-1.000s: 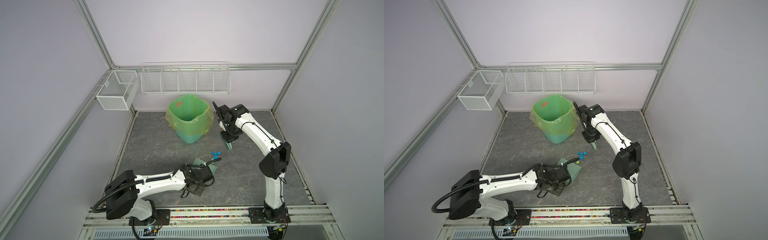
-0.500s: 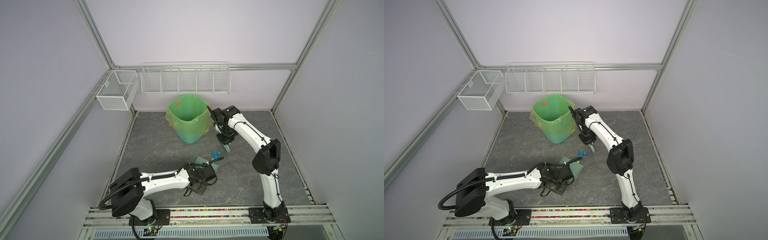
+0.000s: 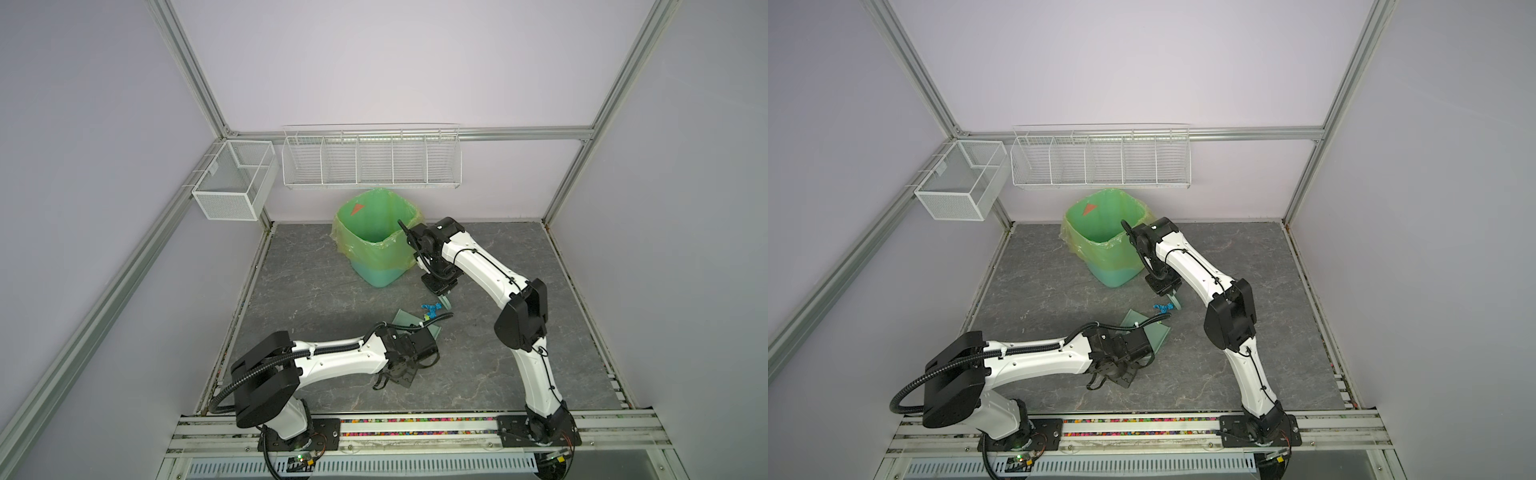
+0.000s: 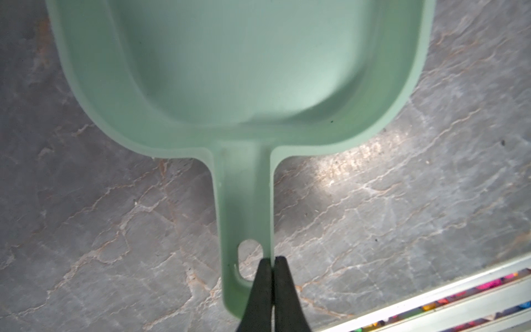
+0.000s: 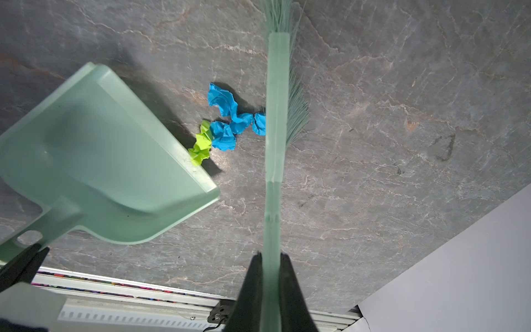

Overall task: Sweep away the paper scraps from the table
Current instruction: 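Sweep the blue and lime scraps into the dustpan with the right gripper's brush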

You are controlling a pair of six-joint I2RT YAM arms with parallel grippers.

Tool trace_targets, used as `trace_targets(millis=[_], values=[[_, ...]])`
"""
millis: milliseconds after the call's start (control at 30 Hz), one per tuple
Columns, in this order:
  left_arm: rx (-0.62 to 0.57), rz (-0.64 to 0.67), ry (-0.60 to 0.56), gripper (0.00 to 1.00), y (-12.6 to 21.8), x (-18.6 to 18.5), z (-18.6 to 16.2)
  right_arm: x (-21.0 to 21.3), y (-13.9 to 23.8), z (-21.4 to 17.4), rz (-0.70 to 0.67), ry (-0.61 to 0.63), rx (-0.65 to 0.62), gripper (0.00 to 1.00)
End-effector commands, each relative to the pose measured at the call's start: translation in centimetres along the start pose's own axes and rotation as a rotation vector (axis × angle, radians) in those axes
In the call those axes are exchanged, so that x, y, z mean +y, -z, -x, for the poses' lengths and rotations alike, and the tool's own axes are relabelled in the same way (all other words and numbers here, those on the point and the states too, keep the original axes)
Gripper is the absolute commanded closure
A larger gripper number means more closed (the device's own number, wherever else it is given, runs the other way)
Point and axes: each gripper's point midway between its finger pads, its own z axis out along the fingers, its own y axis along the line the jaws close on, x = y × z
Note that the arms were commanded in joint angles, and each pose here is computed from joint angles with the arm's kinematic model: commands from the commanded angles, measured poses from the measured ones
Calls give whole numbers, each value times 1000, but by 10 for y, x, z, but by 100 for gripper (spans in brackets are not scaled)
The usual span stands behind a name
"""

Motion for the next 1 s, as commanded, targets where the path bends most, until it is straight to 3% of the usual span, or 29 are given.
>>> trace_targets(millis=[0, 567, 967], values=[[2, 12, -10, 100, 0, -1, 2, 16, -7, -6, 52, 45, 43, 93], [62, -5, -2, 100, 2, -2, -6, 43, -15, -19, 104, 94, 61, 93], [24, 25, 29, 100, 50, 18, -7, 33, 5, -14, 72, 85, -15, 93]])
